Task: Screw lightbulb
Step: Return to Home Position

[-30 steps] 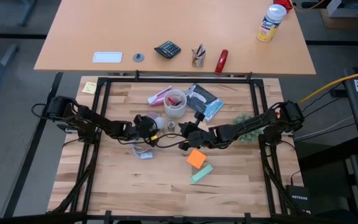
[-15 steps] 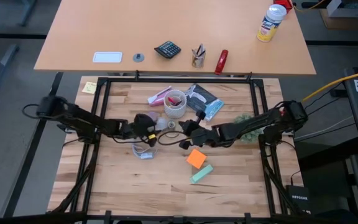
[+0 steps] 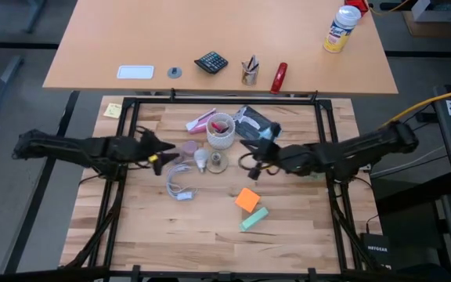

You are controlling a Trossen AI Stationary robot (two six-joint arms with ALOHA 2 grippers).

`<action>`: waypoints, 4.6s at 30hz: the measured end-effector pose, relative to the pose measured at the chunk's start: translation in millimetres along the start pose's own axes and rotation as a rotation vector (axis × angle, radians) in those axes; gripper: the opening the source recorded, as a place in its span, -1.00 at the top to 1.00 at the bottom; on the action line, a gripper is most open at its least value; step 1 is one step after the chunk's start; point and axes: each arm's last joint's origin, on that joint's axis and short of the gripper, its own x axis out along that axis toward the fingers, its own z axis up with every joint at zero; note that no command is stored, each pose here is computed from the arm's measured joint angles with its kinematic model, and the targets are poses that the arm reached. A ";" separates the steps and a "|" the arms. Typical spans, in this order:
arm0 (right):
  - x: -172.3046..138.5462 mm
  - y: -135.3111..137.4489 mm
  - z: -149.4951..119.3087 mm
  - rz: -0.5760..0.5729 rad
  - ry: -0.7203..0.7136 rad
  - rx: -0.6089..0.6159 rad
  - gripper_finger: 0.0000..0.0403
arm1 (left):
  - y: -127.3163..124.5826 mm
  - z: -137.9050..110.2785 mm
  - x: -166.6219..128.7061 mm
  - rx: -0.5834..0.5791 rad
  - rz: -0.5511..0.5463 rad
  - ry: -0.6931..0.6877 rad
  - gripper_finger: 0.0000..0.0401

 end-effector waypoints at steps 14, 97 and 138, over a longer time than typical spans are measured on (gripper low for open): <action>-21.4 -18.2 17.7 -0.036 -0.085 -0.086 0.97 | 17.1 17.8 -54.7 0.376 -0.005 -0.273 -0.11; -103.8 -79.1 -214.2 0.310 -0.259 0.429 0.97 | 49.9 -66.0 -22.3 0.553 -0.129 -0.281 -0.11; -100.9 -92.2 -216.4 0.183 -0.274 0.447 0.97 | 49.7 -65.8 -22.3 0.552 -0.130 -0.284 -0.11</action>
